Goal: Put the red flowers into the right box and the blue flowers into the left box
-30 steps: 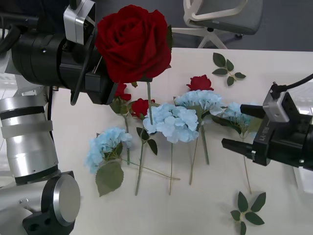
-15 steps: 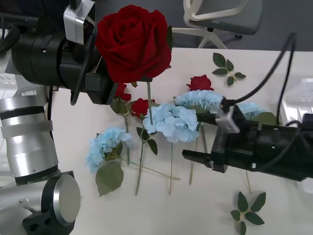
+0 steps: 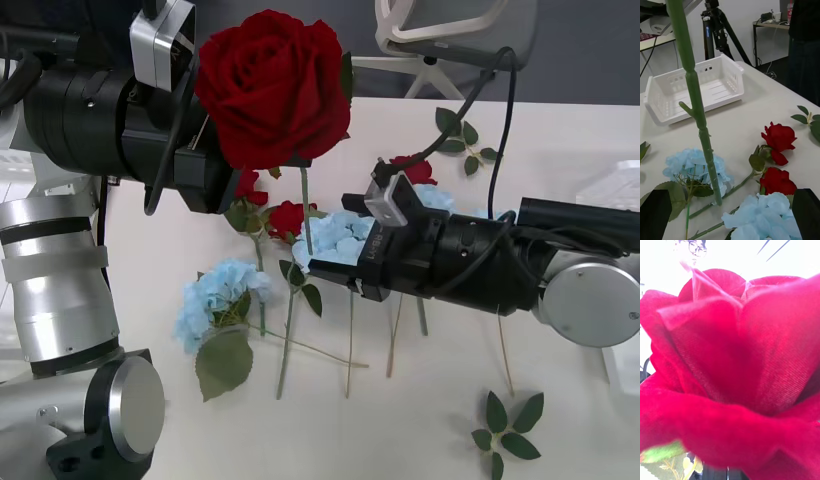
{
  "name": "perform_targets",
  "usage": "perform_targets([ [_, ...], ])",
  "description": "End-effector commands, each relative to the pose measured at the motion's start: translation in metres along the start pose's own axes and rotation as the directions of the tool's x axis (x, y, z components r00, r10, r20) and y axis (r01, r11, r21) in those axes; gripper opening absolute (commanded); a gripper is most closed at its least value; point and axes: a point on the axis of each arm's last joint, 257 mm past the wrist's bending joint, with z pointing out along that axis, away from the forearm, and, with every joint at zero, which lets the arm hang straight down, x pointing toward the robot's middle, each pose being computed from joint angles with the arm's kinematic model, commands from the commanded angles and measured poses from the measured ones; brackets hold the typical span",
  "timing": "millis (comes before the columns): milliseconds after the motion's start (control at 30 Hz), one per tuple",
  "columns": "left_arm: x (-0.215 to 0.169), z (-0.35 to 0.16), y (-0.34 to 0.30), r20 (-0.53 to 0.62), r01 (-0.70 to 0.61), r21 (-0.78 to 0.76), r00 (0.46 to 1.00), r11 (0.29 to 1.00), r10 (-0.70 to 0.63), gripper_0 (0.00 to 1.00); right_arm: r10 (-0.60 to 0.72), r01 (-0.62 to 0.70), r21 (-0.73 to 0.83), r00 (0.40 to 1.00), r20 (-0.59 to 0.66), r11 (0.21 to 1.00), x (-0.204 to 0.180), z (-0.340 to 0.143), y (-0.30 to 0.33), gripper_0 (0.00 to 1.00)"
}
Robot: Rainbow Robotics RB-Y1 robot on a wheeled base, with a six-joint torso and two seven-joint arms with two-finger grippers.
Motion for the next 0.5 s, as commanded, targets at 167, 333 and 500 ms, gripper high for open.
perform_targets([
  [167,-0.009,0.004,0.000,-0.015,-0.073,0.016,0.997,0.997,0.073,0.00,-0.021,0.021,-0.085,1.000,0.011,0.996,-0.019,0.018,0.026,0.95],
  [333,-0.009,0.004,0.000,-0.015,-0.073,0.016,0.997,0.997,0.073,0.00,-0.004,0.007,-0.111,1.000,0.029,0.994,-0.028,0.026,0.037,0.95],
  [500,-0.009,0.004,0.000,-0.015,-0.073,0.016,0.997,0.997,0.073,0.00,0.008,-0.003,-0.120,0.999,0.039,0.993,-0.033,0.030,0.041,0.95],
])
